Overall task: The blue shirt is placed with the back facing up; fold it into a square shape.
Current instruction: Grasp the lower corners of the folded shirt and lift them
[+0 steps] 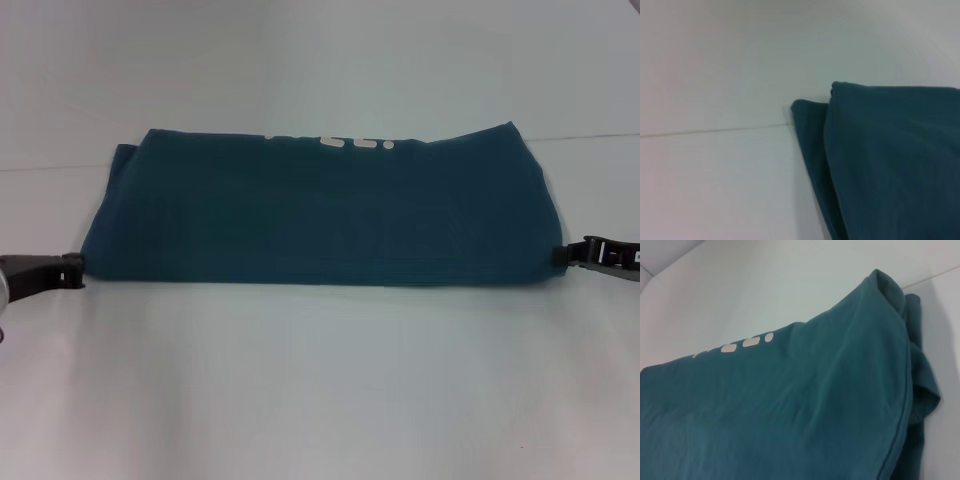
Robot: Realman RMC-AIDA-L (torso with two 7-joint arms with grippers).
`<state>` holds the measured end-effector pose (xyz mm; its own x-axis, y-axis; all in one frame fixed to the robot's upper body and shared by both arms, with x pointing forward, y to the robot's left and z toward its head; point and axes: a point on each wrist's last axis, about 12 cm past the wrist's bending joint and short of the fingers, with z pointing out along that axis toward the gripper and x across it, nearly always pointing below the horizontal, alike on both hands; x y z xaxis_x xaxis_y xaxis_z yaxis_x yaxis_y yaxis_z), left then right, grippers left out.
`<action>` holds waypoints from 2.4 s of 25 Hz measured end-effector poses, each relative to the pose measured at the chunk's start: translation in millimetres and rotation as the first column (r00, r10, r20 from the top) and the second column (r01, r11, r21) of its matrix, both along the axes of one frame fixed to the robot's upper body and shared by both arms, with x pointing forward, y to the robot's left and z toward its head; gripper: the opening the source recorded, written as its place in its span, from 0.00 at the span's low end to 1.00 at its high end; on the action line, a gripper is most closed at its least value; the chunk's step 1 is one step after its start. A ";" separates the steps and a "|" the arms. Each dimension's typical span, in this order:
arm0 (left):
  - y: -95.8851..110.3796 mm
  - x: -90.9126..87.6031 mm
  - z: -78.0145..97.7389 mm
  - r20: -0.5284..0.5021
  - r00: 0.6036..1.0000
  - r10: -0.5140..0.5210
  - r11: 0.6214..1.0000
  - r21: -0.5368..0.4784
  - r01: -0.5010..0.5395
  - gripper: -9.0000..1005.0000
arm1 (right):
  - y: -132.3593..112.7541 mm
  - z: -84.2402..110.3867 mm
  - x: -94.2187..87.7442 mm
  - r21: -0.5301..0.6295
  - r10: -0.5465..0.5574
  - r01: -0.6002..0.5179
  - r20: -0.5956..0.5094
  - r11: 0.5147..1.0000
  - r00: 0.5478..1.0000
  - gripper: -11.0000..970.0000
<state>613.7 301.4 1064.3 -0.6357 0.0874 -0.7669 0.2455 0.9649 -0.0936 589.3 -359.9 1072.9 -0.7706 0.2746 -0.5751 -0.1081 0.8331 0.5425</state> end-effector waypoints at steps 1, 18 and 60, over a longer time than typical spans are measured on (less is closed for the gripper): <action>0.2 -1.0 0.7 -0.005 1.000 -0.007 1.000 -0.001 0.007 0.01 | -0.6 0.0 -0.5 0.000 0.002 -0.002 -0.001 1.000 1.000 0.01; 10.9 -30.5 6.4 -0.070 0.993 -0.096 0.993 -0.074 0.091 0.01 | -14.2 -1.0 -19.3 0.001 0.051 -0.051 0.029 0.999 0.998 0.01; 35.9 -64.4 13.4 -0.127 0.983 -0.134 0.983 -0.139 0.116 0.01 | -41.1 -8.7 -57.0 0.007 -0.008 0.007 0.048 1.000 0.999 0.01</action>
<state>549.3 337.2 1077.7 -0.7249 0.0778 -0.6844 0.3399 0.9046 -0.2572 532.3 -401.0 1064.2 -0.7402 0.2843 -0.6093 -0.1276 0.8303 0.5425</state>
